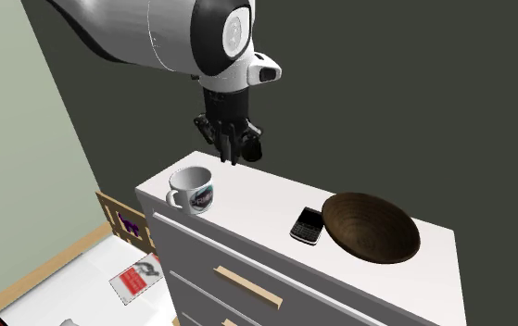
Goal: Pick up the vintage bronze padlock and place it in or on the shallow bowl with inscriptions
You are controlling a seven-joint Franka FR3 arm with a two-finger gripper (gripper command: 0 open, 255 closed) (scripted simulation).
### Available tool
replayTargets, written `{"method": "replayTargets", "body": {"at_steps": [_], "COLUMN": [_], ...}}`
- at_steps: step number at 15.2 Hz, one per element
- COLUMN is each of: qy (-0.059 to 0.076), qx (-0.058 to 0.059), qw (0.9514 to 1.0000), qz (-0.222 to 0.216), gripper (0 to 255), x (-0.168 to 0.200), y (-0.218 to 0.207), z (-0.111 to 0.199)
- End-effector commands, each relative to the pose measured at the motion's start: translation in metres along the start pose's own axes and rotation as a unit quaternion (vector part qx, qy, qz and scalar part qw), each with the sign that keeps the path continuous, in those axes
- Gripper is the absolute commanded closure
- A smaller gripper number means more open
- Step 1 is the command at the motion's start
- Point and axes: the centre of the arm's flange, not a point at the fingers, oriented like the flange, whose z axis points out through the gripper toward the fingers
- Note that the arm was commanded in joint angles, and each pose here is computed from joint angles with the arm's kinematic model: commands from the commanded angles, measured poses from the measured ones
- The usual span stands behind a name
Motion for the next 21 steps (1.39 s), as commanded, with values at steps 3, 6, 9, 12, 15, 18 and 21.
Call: {"method": "replayTargets", "body": {"at_steps": [3,6,9,12,15,18,21], "qy": [0.0,0.0,0.06,0.12,0.179,0.237,0.294], "qx": [0.0,0.0,0.034,0.067,0.1,0.132,0.164], "qw": [1.0,1.0,0.9975,0.9901,0.9778,0.9606,0.9387], "qz": [0.0,0.0,0.015,0.029,0.044,0.058,0.072], "gripper": [255,0,0,0,0,0,0], "x": [0.003,0.002,0.0,0.003,0.009,0.02,0.035], "y": [-0.003,-0.002,-0.001,-0.002,-0.005,-0.01,-0.017], "z": [-0.021,-0.02,0.016,0.052,0.088,0.123,0.155]}}
